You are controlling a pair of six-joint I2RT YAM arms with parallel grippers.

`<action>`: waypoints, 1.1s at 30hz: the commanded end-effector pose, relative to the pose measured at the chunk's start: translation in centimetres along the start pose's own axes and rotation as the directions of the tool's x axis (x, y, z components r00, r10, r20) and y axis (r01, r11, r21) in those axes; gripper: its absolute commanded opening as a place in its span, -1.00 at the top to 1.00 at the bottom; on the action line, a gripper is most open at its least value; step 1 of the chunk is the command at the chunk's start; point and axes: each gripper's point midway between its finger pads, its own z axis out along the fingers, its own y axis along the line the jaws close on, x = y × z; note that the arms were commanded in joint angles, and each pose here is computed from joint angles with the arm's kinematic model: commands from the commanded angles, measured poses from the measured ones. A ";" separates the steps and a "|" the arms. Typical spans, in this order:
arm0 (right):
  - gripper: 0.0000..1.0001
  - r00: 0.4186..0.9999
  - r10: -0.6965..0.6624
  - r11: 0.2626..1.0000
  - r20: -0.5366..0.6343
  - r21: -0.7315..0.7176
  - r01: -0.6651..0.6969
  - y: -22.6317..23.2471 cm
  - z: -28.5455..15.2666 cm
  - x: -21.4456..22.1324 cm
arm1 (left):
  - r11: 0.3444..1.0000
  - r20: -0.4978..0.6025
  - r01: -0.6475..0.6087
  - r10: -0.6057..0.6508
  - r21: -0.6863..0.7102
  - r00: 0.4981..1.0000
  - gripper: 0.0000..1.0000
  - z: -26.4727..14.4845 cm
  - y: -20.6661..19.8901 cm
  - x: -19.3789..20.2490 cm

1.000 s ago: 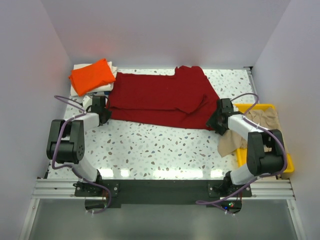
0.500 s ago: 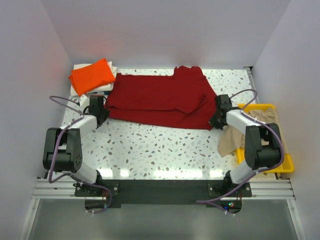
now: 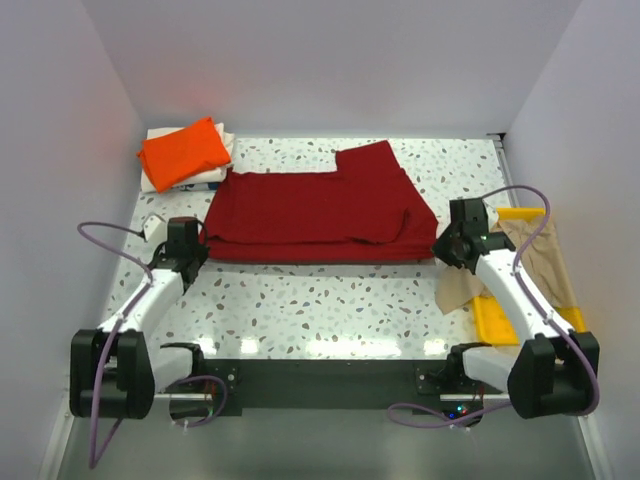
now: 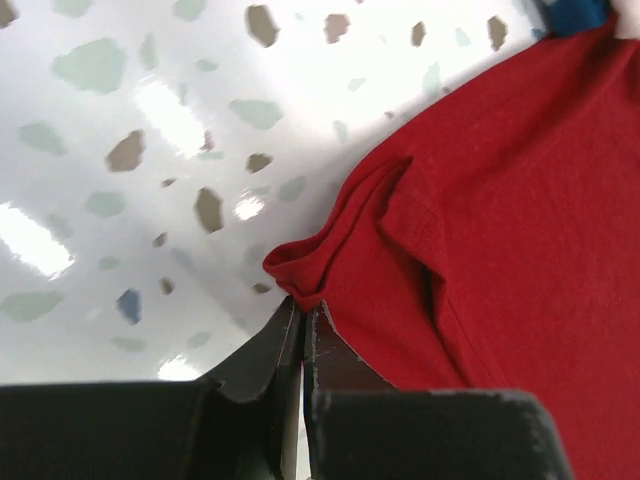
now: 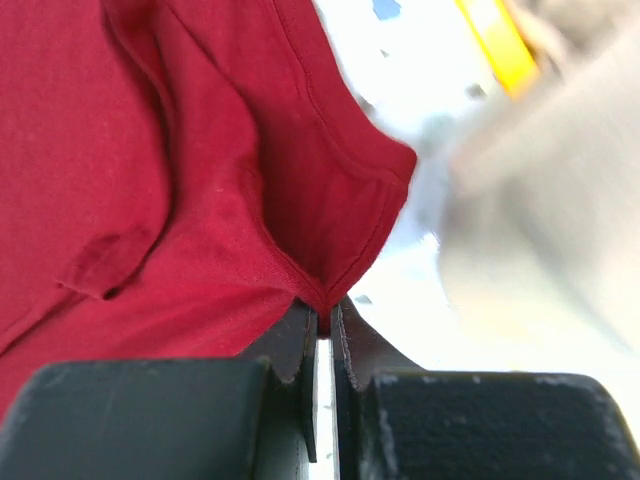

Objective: Fold and stack the t-shirts
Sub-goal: Fold the tshirt

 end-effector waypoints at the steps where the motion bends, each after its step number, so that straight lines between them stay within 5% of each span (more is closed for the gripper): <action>1: 1.00 1.000 -0.006 0.998 -0.009 0.060 0.006 -2.8 -2.0 1.3 | 0.996 0.060 -0.007 0.012 -0.094 0.998 1.00 -1.1 3.7 -0.4; 11: 0.86 0.999 -0.004 1.000 -0.037 -0.017 0.003 -4.0 -5.3 3.6 | 0.989 0.068 0.074 -0.066 -0.128 0.996 0.99 -3.8 7.7 1.0; 15: 0.27 0.999 -0.014 0.999 -0.040 -0.044 0.012 -3.9 -6.0 3.9 | 0.989 0.060 0.091 -0.085 -0.119 0.995 -0.09 -4.4 8.1 1.3; 17: -0.09 0.999 -0.027 0.997 -0.026 -0.068 0.025 -3.6 -6.4 3.5 | 0.990 0.066 0.093 -0.086 -0.104 0.994 -0.35 -4.7 7.8 1.0; 19: -0.28 0.999 -0.041 0.992 -0.027 -0.119 0.037 -2.5 -6.7 3.3 | 0.994 0.073 0.079 -0.074 -0.074 0.995 -0.40 -5.0 6.9 0.3; 24: -0.32 0.993 -0.113 0.960 -0.022 -0.260 0.104 1.0 -5.4 2.8 | 0.999 0.016 0.033 -0.033 0.024 0.999 -0.39 -4.8 3.7 0.5; 33: -0.32 0.983 -0.170 0.953 -0.075 -0.268 0.144 4.3 -1.0 4.2 | 0.999 -0.065 0.015 -0.012 0.040 0.998 -0.40 -2.1 1.8 3.2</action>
